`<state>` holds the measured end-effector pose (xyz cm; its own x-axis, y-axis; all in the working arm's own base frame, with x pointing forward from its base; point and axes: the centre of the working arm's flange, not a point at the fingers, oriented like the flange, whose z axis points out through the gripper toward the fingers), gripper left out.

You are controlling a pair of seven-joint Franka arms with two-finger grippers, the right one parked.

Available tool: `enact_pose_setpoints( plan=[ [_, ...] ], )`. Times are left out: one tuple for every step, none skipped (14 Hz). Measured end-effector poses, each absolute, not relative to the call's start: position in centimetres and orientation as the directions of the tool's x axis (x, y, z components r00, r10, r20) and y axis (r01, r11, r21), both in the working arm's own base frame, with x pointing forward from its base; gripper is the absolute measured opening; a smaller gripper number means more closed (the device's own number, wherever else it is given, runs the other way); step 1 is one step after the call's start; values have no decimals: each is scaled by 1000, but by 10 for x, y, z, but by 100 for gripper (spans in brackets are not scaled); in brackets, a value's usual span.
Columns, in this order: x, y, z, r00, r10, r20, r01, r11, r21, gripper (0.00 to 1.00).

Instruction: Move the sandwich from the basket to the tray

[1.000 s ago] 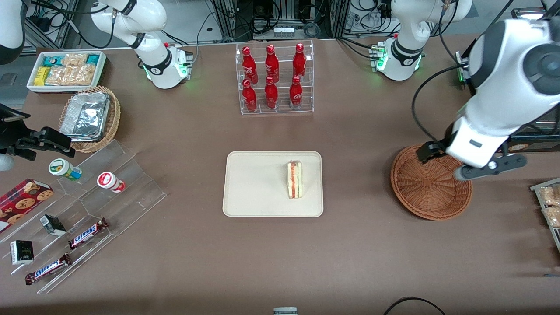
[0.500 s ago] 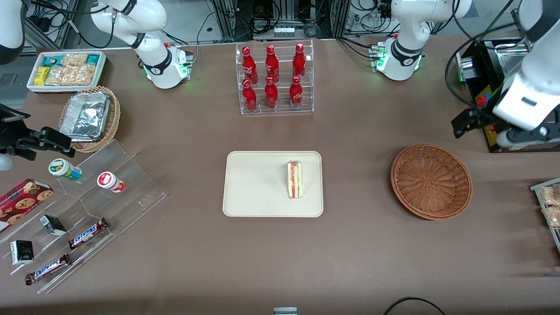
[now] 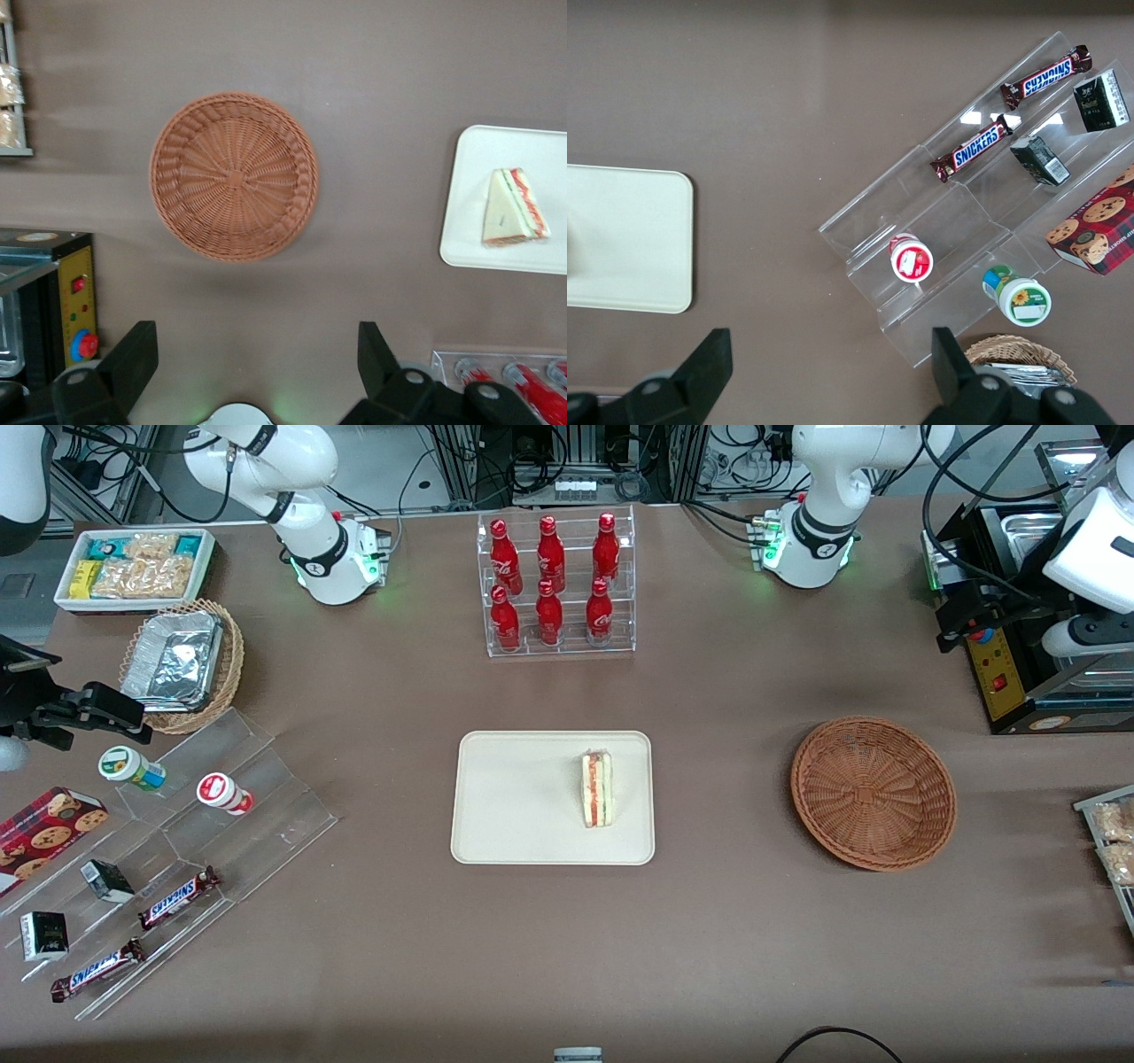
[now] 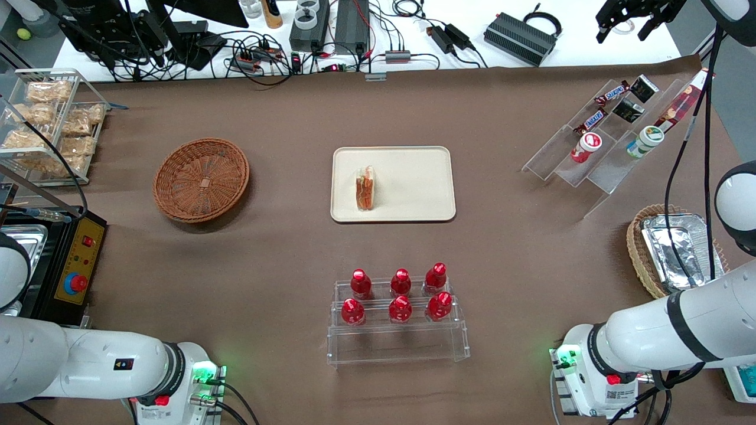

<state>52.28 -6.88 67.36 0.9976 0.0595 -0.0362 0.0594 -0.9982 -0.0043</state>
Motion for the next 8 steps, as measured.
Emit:
enact_pose_setpoints(
  plan=[
    [523, -70, 672, 997, 58, -44, 58, -998, 6, 100],
    [524, -71, 669, 997, 57, -52, 58, -998, 11, 100],
    [524, -71, 666, 997, 57, -60, 58, -998, 12, 100],
    [524, -70, 664, 996, 57, -70, 58, -998, 10, 100],
    [523, -70, 663, 995, 57, -81, 58, -998, 8, 100],
    [523, -69, 663, 995, 57, -83, 58, -998, 7, 100],
    [523, -69, 663, 995, 58, -82, 59, -998, 5, 100],
    [523, -67, 662, 995, 60, -81, 60, -998, -3, 100]
  ],
)
